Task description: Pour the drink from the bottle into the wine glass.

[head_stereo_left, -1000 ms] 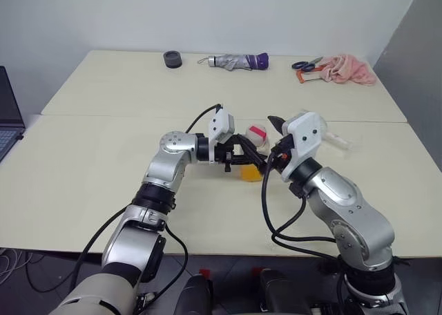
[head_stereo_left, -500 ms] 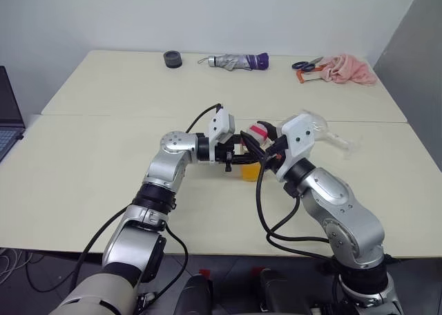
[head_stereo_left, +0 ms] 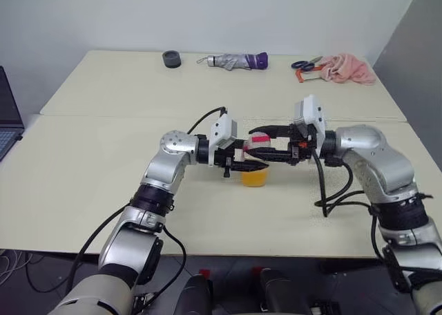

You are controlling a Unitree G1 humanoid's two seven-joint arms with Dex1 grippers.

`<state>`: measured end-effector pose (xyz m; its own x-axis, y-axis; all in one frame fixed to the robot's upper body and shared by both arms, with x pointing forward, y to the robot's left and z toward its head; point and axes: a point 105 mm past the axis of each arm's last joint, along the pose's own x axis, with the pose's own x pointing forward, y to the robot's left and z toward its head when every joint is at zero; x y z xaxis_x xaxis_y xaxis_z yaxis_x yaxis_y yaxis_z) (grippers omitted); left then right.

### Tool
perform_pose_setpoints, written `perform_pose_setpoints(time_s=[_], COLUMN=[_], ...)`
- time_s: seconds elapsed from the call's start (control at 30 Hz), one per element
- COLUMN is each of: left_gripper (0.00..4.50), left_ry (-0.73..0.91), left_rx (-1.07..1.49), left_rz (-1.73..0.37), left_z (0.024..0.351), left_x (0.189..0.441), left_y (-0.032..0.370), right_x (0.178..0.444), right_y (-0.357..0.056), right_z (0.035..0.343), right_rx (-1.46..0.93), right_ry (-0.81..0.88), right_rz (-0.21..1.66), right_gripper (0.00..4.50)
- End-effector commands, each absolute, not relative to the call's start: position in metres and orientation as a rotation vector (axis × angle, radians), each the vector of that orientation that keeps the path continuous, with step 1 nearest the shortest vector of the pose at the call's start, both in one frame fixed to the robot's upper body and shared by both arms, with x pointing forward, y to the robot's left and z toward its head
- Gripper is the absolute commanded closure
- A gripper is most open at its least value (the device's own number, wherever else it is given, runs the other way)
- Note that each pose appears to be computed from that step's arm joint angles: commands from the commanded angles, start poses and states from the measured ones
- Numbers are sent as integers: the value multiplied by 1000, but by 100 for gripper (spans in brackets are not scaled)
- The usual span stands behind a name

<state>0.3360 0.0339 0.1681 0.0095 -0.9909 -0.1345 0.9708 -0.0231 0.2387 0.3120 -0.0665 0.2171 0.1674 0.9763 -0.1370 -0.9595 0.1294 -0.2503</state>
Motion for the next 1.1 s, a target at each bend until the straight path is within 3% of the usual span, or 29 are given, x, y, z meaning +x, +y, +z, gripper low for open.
perform_pose_setpoints(time_s=[0.03,0.1,0.17,0.4,0.63,1.1], left_gripper=[263,263,263,263,263,263], left_ry=[-146,-143,-127,-126,-130,-148], left_rx=[302,298,312,296,290,298], left_rz=[-1532,-1519,-1506,-1481,-1509,-1489], left_z=[183,183,180,179,178,181], left_x=[338,339,341,346,346,351], left_y=[38,39,39,37,29,26], right_x=[323,328,317,273,285,289], right_y=[-77,-85,-94,-79,-60,-53], right_z=[226,235,243,231,230,221], right_rx=[-258,-220,-203,-113,-92,-55], right_ry=[-115,-179,-229,-250,-274,-215], right_rz=[1295,1182,1083,840,489,401], right_gripper=[183,121,53,51,51,51])
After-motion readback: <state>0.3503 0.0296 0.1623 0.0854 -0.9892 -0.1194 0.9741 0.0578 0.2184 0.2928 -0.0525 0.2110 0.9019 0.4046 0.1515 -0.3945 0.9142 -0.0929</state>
